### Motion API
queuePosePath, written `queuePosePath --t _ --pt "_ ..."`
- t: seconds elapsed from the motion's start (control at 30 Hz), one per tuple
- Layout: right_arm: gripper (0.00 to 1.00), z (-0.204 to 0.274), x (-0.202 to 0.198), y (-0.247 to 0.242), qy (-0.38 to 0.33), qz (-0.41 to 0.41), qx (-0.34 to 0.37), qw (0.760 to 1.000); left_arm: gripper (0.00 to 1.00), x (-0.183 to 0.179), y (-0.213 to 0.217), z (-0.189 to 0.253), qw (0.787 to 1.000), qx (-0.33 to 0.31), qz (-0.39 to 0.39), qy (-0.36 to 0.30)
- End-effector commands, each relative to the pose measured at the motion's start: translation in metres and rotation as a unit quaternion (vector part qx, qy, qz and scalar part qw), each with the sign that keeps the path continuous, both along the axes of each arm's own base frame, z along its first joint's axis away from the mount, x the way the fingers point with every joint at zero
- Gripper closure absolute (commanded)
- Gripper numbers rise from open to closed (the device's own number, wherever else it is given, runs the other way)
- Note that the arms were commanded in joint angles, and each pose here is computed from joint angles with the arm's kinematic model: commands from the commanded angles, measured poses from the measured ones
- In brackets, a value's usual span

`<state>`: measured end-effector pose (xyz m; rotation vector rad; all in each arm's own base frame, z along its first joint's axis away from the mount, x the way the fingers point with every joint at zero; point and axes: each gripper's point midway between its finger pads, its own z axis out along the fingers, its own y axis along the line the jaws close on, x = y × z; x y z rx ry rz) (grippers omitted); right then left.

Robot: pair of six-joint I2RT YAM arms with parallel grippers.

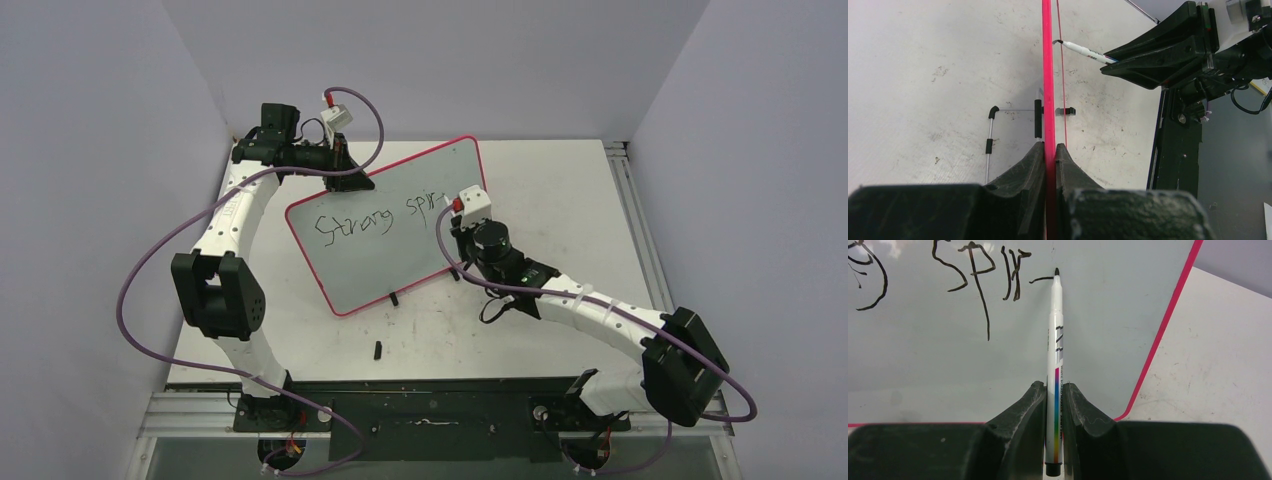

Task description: Write a sentence on the whiteboard

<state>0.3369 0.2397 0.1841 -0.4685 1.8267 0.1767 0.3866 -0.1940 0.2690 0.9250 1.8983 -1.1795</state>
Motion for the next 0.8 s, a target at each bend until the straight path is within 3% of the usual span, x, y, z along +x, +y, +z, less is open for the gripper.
queuePosePath --t 0.0,0.37,0.77 --pt "0.95 0.052 0.008 0.010 -0.053 0.006 0.037 0.998 1.00 -0.033 -0.009 -0.022 0.997 0.004 -0.028 0.077" --pt "0.95 0.047 0.020 0.022 -0.049 0.009 0.024 0.998 1.00 -0.032 -0.009 -0.022 0.997 0.004 -0.027 0.077" --pt "0.95 0.017 0.008 0.016 -0.015 0.010 0.016 1.000 1.00 -0.033 -0.009 -0.021 0.997 0.004 -0.027 0.075"
